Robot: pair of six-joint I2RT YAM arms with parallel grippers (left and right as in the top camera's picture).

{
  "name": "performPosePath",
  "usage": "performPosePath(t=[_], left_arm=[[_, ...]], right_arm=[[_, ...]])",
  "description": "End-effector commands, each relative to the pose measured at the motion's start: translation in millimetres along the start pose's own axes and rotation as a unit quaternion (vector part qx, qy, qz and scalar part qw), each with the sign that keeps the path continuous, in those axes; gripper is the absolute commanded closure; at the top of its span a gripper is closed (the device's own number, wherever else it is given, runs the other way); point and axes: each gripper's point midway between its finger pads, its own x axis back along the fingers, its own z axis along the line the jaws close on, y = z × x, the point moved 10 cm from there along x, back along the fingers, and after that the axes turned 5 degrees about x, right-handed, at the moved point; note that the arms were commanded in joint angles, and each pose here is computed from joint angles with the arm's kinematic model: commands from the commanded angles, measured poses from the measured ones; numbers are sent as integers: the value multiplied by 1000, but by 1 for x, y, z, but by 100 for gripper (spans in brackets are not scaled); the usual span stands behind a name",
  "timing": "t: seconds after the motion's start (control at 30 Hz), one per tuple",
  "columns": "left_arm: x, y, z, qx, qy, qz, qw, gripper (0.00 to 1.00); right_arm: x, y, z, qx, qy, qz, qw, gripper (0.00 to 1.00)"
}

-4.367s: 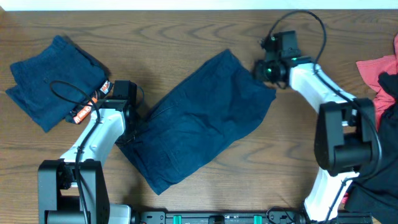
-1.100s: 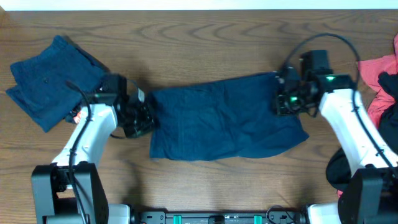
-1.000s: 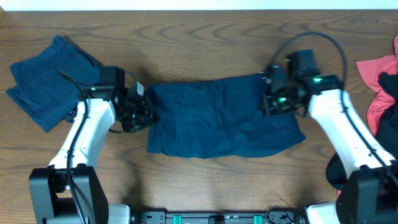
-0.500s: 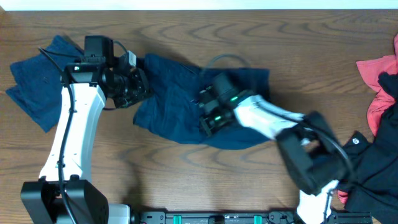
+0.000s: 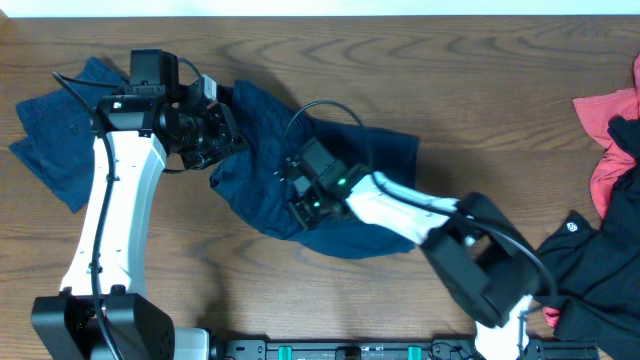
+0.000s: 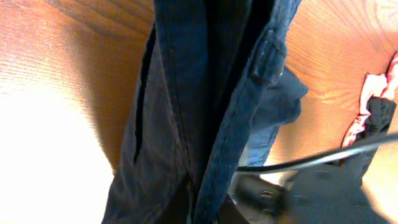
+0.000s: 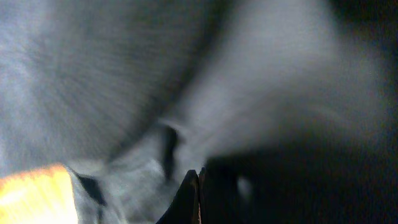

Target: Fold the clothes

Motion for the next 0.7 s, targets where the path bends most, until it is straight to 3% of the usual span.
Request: performPosePath(t=[0.0, 0.13, 0.23, 0.67], left_arm=[[5, 5, -3, -3, 6, -15, 1000, 94], [5, 5, -3, -3, 6, -16, 1000, 94], [5, 5, -3, -4, 5, -17, 1000, 94], [-6, -5, -24, -27, -6, -7, 1000, 94]], right_arm=[[74, 25, -28, -31, -97, -85, 991, 99], [122, 11, -68, -65, -161, -73, 982, 98], [129, -6, -95, -101, -176, -34, 979, 99], [59, -65, -149, -170, -169, 114, 964, 99]])
